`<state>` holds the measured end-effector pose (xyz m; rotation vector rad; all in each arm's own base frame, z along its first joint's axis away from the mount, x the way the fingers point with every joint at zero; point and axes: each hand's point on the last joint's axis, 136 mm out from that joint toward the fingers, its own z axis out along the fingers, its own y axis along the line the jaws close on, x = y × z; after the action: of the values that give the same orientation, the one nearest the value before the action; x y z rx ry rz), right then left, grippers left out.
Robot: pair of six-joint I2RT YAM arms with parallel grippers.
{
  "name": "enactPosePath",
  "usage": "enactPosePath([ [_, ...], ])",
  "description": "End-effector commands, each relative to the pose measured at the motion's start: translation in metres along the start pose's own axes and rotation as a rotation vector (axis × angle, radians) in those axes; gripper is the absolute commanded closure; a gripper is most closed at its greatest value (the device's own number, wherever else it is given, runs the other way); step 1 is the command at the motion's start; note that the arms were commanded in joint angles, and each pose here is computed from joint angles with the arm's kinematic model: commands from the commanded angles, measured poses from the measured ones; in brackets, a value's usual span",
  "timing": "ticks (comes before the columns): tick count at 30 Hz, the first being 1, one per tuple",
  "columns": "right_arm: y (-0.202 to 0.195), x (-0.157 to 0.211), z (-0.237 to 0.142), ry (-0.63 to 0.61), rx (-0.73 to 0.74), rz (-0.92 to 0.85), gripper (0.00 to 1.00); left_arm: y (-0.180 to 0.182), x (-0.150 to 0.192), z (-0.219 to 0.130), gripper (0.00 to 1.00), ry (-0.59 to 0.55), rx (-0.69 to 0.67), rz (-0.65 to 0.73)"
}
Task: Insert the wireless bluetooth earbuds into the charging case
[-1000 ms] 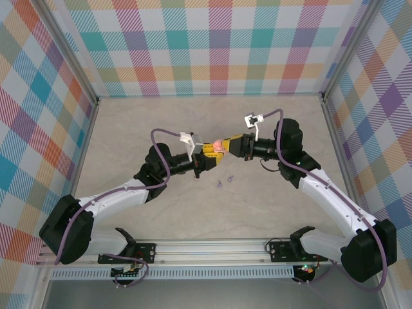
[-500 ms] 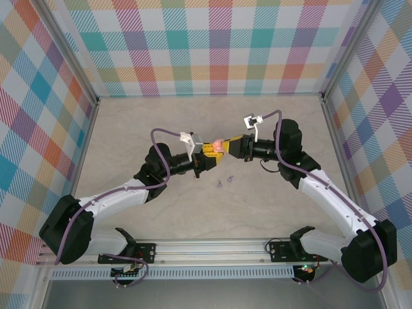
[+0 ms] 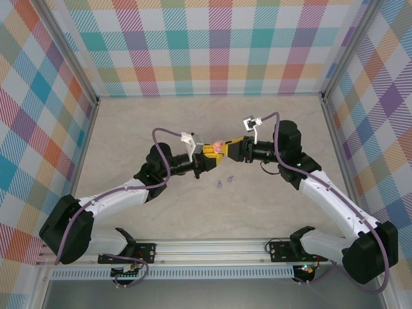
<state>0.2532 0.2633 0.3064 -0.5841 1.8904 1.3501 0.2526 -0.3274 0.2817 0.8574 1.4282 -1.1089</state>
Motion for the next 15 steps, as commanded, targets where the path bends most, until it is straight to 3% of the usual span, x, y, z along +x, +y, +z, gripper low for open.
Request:
enactPosePath([
  [1,0.001,-0.006,-0.005,-0.014,0.045,-0.034,0.52,-0.014,-0.029,0.003,0.85,-0.068,0.056,0.068],
  [15,-0.015,-0.004,-0.020,-0.003,0.211,-0.042,0.40,-0.004,-0.020,0.000,0.85,-0.011,-0.018,0.067],
])
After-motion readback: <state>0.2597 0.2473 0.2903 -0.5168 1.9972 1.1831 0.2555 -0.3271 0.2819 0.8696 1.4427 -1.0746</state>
